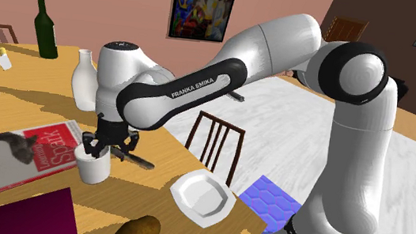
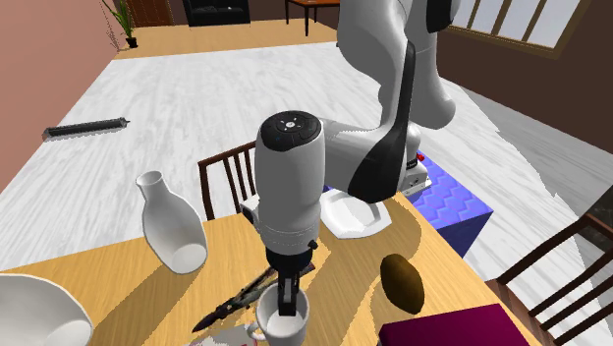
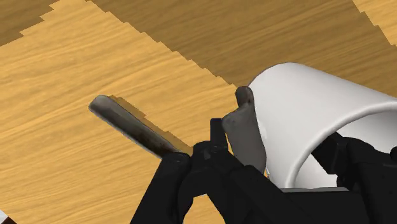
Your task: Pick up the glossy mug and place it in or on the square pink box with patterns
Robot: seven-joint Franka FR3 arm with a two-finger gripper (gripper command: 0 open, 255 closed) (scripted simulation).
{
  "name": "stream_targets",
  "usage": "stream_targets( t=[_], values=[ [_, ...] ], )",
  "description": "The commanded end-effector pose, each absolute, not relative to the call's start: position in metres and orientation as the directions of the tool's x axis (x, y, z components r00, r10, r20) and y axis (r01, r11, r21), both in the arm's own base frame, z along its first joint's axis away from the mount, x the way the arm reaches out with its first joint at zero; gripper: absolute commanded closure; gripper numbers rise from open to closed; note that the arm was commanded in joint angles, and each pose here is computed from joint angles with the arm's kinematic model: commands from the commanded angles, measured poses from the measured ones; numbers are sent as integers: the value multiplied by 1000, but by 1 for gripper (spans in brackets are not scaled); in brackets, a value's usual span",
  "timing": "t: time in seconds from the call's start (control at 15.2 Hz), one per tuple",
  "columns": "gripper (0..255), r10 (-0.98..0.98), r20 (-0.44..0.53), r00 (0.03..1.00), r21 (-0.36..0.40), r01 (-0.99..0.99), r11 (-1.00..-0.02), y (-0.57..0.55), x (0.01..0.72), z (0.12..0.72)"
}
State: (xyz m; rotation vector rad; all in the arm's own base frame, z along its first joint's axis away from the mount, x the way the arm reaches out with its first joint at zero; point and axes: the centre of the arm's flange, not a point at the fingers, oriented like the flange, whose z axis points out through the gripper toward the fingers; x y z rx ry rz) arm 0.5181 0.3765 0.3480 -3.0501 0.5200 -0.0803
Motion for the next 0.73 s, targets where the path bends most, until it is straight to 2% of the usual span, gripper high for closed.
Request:
stream_targets(
  t=[0.0, 0.66],
  values=[
    [255, -332, 43, 942, -55, -330, -943, 377, 518, 348],
    [255, -332, 43, 942, -55, -330, -943, 377, 518, 359]
  ],
)
